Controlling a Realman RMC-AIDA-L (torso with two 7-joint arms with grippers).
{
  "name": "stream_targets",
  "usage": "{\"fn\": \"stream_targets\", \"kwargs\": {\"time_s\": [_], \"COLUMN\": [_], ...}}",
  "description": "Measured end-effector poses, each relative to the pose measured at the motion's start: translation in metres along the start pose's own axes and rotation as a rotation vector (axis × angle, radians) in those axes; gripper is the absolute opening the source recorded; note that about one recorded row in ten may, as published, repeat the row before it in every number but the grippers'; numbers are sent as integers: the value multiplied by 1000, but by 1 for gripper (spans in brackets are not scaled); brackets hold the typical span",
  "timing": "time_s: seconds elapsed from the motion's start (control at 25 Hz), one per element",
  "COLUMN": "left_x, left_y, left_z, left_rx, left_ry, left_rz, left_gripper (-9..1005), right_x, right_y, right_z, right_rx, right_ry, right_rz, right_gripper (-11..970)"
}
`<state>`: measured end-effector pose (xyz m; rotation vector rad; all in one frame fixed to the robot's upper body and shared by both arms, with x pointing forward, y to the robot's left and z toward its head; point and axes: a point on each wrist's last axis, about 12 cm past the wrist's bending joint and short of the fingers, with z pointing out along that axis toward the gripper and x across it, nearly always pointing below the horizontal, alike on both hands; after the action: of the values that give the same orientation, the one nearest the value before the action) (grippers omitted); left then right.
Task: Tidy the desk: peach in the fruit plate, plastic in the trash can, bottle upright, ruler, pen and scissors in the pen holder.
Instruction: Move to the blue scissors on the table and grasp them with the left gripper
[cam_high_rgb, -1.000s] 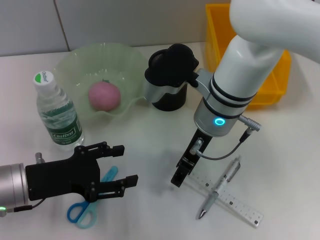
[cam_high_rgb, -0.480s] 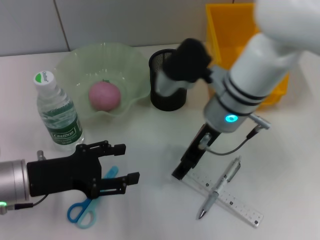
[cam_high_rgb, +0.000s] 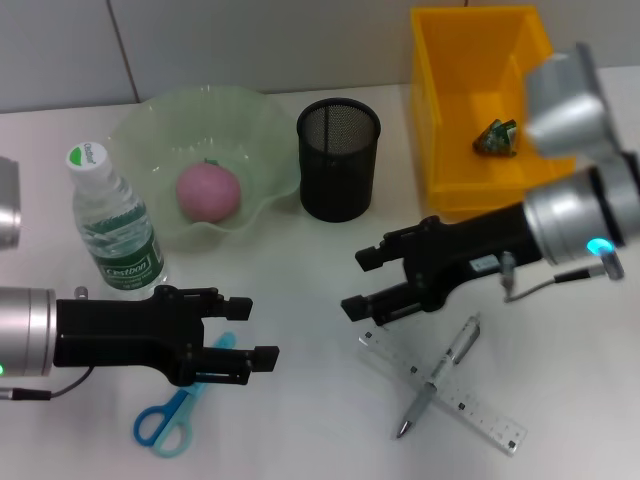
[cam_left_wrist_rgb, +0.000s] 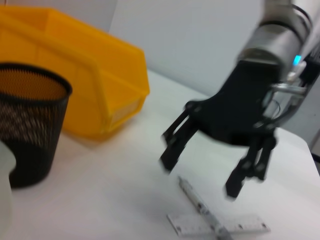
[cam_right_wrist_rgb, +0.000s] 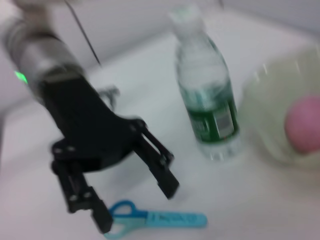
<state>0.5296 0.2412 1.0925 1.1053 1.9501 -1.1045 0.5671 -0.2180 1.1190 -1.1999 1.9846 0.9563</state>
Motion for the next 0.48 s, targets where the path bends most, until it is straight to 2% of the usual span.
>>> {"fn": "stream_targets", "kwargs": {"time_s": [0.2, 0.28, 0.4, 0.44, 0.48], "left_x": [-17, -31, -39, -52, -52], "left_y": [1, 1, 1, -1, -1], "left_z": [4, 8, 9, 15, 15], "left_rx": [-5, -27, -53, -86, -86], "left_ry": [103, 196, 250, 332, 332], "left_rz": [-50, -80, -98, -101, -101], "left_gripper": [796, 796, 796, 796, 796], "right_x": [34, 39, 44, 46, 47], "right_y": [5, 5, 4, 4, 3], "right_z": [-16, -22, -29, -31, -32], "right_rx": [11, 25, 44, 51, 56], "right_ry": [-164, -190, -210, -215, -218], "right_rz": [-57, -61, -67, -70, -73], "right_gripper": [769, 769, 768, 768, 768]}}
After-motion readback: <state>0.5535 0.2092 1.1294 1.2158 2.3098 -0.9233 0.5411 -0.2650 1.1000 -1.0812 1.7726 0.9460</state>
